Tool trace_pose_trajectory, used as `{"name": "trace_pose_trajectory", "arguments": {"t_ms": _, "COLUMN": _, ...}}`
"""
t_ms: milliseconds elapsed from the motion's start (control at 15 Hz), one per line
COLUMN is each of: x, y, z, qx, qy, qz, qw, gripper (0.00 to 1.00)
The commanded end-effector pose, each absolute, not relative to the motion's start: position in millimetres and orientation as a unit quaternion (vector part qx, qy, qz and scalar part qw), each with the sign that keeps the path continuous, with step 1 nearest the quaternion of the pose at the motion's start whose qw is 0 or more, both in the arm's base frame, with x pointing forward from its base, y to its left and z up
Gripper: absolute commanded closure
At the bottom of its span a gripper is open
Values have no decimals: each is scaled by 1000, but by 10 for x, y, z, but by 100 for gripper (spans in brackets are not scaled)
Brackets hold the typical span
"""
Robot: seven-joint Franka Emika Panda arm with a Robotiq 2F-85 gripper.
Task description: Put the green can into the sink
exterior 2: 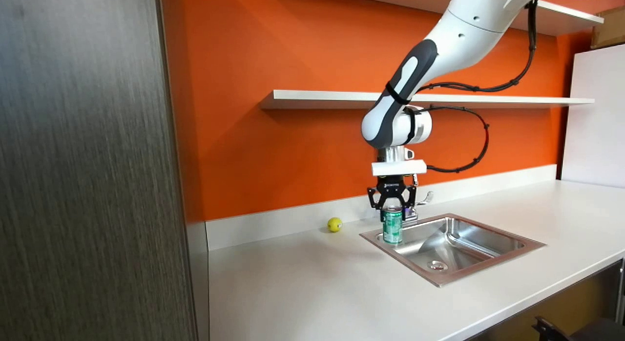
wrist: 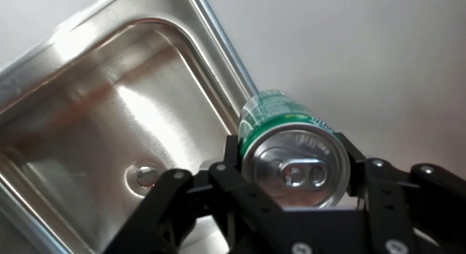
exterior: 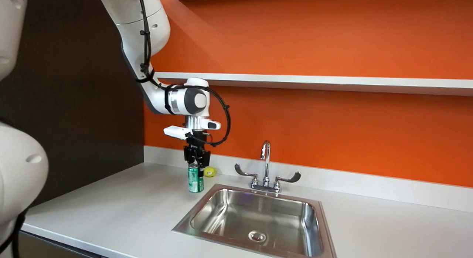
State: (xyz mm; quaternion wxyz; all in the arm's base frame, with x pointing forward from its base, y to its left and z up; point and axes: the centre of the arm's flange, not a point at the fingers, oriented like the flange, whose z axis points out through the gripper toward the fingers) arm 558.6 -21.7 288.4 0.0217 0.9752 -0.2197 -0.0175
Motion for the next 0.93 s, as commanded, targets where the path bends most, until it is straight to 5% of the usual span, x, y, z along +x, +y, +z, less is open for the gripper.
{"name": "trace_pose_trajectory", "arguments": {"t_ms": 0, "x": 5470, "y": -661, "z": 2842, "qx": 965, "qy": -262, "qz": -22, "qw": 7, "gripper": 62}}
{"name": "trace_pose_trajectory", "arguments": {"t_ms": 867, "x": 5273, "y": -1828, "z": 2191, "qx": 918, "qy": -394, "qz": -12, "qw": -35, "gripper": 62}}
